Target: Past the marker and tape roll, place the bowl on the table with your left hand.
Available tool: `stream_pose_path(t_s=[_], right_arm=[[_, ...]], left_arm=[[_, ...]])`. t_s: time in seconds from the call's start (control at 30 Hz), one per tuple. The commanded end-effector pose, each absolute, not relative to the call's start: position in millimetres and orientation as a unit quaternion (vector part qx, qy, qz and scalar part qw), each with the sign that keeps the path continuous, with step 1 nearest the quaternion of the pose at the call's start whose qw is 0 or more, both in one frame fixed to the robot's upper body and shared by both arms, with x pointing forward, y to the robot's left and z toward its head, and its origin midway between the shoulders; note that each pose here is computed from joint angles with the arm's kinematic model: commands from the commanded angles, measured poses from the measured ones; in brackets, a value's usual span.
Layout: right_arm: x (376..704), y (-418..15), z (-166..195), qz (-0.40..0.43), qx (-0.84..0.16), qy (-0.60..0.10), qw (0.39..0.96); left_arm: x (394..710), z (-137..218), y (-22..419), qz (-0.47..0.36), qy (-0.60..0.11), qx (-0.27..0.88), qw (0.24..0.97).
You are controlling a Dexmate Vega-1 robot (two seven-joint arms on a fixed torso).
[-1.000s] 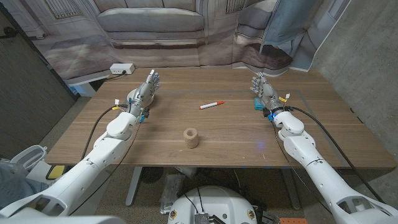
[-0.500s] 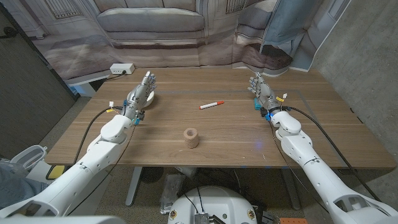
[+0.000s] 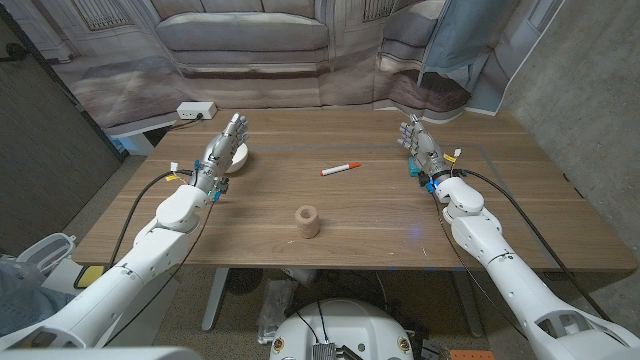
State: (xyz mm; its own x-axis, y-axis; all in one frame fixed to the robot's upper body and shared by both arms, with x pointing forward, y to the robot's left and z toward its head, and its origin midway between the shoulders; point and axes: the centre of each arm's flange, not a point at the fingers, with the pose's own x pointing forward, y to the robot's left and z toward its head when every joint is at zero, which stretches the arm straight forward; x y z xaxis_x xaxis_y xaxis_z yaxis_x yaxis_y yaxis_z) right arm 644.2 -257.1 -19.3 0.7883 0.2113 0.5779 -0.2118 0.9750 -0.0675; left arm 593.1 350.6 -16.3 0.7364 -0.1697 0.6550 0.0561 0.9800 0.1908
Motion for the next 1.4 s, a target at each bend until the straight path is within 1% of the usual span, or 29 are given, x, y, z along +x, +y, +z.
stream_pose_path(t_s=[0.03,0.47,0.87,1.4], right_arm=[[644,-260,-17,0.114,-0.002,-0.304,0.946],[647,-261,-15,0.121,-0.002,-0.300,0.946],[649,-261,-14,0.122,-0.002,-0.304,0.945],[649,-259,-13,0.121,-0.003,-0.303,0.945]], left_arm=[[579,-15,353,-0.049,-0.362,0.094,0.926],[563,-15,352,-0.039,-0.367,0.098,0.924],[544,-6,352,-0.026,-0.384,0.115,0.916],[537,-3,364,-0.009,-0.388,0.126,0.913]])
